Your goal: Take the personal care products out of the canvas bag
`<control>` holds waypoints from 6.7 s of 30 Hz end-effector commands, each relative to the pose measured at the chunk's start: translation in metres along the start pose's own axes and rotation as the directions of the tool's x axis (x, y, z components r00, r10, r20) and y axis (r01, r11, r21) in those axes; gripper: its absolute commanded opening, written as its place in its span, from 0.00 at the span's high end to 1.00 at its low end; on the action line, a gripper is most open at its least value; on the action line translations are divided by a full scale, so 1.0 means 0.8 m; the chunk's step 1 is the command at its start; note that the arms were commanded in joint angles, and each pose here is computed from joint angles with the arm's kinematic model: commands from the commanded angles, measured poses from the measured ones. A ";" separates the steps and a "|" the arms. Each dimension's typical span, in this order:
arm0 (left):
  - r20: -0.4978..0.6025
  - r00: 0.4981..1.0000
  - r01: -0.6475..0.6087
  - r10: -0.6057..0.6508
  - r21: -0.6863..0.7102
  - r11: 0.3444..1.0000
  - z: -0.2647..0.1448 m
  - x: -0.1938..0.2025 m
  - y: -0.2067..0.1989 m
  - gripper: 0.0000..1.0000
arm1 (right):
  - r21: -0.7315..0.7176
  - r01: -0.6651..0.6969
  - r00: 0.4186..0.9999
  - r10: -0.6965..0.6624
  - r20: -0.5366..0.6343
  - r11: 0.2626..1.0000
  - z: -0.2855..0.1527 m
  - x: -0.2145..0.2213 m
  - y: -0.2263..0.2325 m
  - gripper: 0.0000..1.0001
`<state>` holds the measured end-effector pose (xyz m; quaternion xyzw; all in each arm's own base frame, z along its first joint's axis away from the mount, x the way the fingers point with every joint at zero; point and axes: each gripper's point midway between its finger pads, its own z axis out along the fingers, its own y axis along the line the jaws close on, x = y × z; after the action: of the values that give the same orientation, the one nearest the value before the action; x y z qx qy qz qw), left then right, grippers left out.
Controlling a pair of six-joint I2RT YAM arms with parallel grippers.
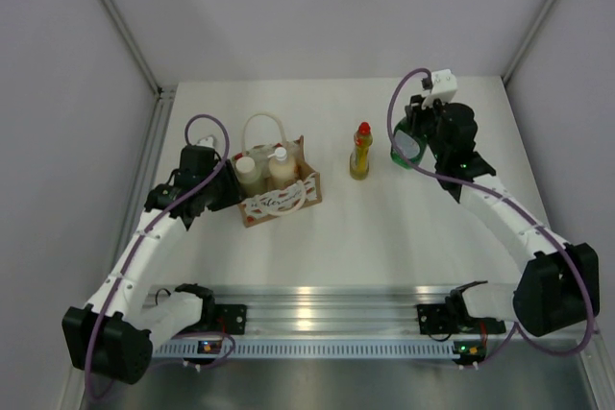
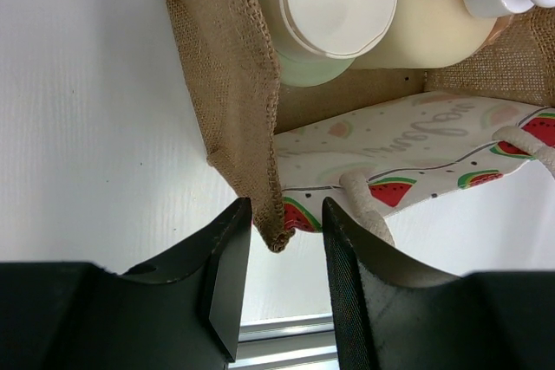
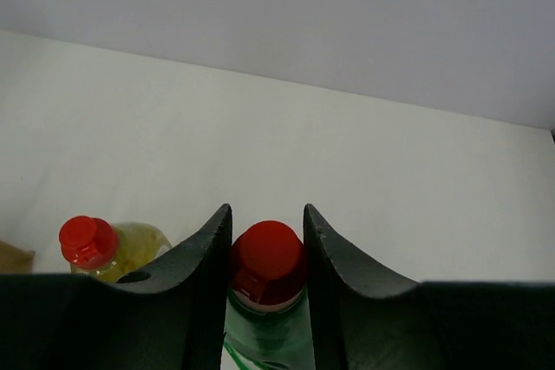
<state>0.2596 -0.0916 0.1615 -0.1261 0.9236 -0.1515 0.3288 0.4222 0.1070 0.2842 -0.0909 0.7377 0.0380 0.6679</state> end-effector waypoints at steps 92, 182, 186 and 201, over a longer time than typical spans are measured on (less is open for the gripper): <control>-0.015 1.000 -0.016 0.016 0.011 1.000 0.003 0.008 -0.004 0.51 | -0.887 0.215 0.940 -0.331 0.076 0.408 0.040 0.091 0.413 0.34; -0.004 1.000 -0.023 0.023 0.016 1.000 -0.001 0.008 -0.007 0.51 | -0.855 0.323 0.931 0.027 0.365 0.406 -0.042 -0.090 0.430 1.00; -0.002 1.000 -0.023 0.023 0.017 1.000 -0.001 0.008 -0.007 0.51 | -0.847 0.339 0.923 0.028 0.383 0.410 -0.052 -0.104 0.430 1.00; 0.006 1.000 -0.022 0.022 0.017 1.000 -0.003 0.006 -0.007 0.51 | -0.780 0.308 0.926 0.016 0.377 0.545 -0.062 -0.175 0.403 1.00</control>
<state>0.2562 -0.0970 0.1581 -0.1160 0.9264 -0.1519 0.3244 0.3387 0.4354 0.2696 -0.4856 0.5945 0.3384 0.5443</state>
